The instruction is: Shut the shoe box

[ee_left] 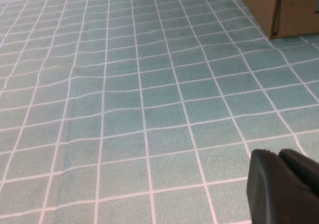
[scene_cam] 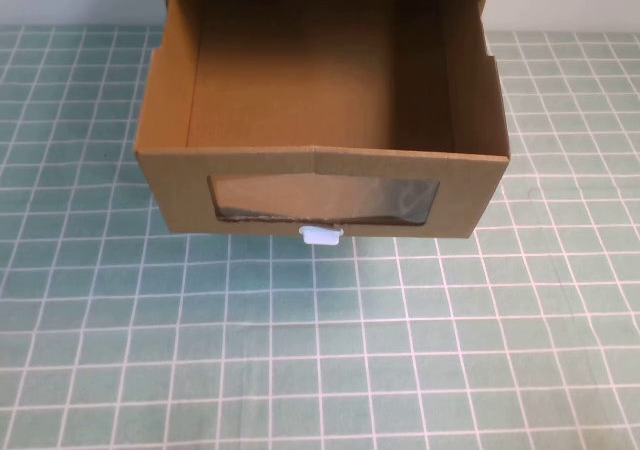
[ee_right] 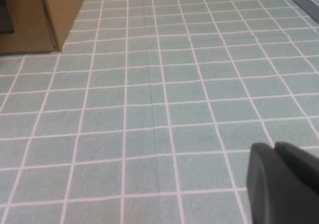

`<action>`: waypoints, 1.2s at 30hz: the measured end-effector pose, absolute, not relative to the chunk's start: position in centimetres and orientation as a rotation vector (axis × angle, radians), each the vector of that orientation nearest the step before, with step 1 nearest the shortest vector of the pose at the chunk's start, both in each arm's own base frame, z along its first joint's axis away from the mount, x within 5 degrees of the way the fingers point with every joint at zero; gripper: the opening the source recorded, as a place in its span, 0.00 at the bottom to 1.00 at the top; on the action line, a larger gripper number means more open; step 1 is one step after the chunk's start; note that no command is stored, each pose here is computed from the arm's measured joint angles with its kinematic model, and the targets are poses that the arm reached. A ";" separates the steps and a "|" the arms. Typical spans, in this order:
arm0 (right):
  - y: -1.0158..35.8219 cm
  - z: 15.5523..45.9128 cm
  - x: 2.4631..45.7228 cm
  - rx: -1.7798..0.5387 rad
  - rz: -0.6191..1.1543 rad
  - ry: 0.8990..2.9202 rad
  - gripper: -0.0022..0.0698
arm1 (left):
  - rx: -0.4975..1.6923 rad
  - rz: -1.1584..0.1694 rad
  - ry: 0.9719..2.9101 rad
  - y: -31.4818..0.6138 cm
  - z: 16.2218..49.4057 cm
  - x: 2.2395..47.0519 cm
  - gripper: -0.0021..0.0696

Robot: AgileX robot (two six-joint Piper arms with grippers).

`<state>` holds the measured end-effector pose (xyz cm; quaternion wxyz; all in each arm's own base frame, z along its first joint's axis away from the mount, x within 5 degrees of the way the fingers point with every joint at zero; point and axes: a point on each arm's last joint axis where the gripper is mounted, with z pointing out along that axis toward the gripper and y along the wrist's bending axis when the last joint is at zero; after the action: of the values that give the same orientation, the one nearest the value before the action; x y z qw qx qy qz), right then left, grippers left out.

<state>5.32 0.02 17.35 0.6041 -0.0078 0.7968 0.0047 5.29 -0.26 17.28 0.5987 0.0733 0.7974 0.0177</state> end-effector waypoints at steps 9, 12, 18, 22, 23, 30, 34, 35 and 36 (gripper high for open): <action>0.0 17.4 5.3 -0.018 0.011 1.844 0.01 | 0.153 0.028 1.847 -0.3 17.3 5.3 0.02; 0.0 17.4 5.3 -0.018 0.011 1.844 0.01 | 0.139 0.018 1.846 -0.3 17.3 5.3 0.02; 0.0 17.4 5.3 -0.018 0.011 1.844 0.01 | -0.041 -0.170 1.810 -0.6 17.7 5.4 0.02; 0.0 17.4 5.3 -0.018 0.011 1.844 0.01 | -0.212 -0.360 1.715 -0.8 18.5 5.5 0.02; 0.0 17.4 5.3 -0.018 0.011 1.844 0.01 | -0.238 -0.390 1.685 -0.8 18.7 5.6 0.02; 0.0 17.4 5.3 -0.018 0.011 1.844 0.01 | -0.275 -0.423 1.444 -0.4 20.8 5.6 0.02; 0.0 17.4 5.3 -0.018 0.011 1.844 0.01 | -0.259 -0.421 1.459 -0.5 23.4 5.7 0.02; 0.0 17.4 5.3 -0.018 0.011 1.844 0.01 | -0.252 -0.421 1.505 -0.6 24.5 5.9 0.02; 0.0 17.4 5.3 -0.018 0.011 1.844 0.01 | -0.239 -0.413 1.561 -0.8 25.3 6.2 0.02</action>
<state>5.32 0.02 17.35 0.6041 -0.0078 0.7968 0.0047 6.17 -0.77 25.28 0.6849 -0.1069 0.6968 -0.1844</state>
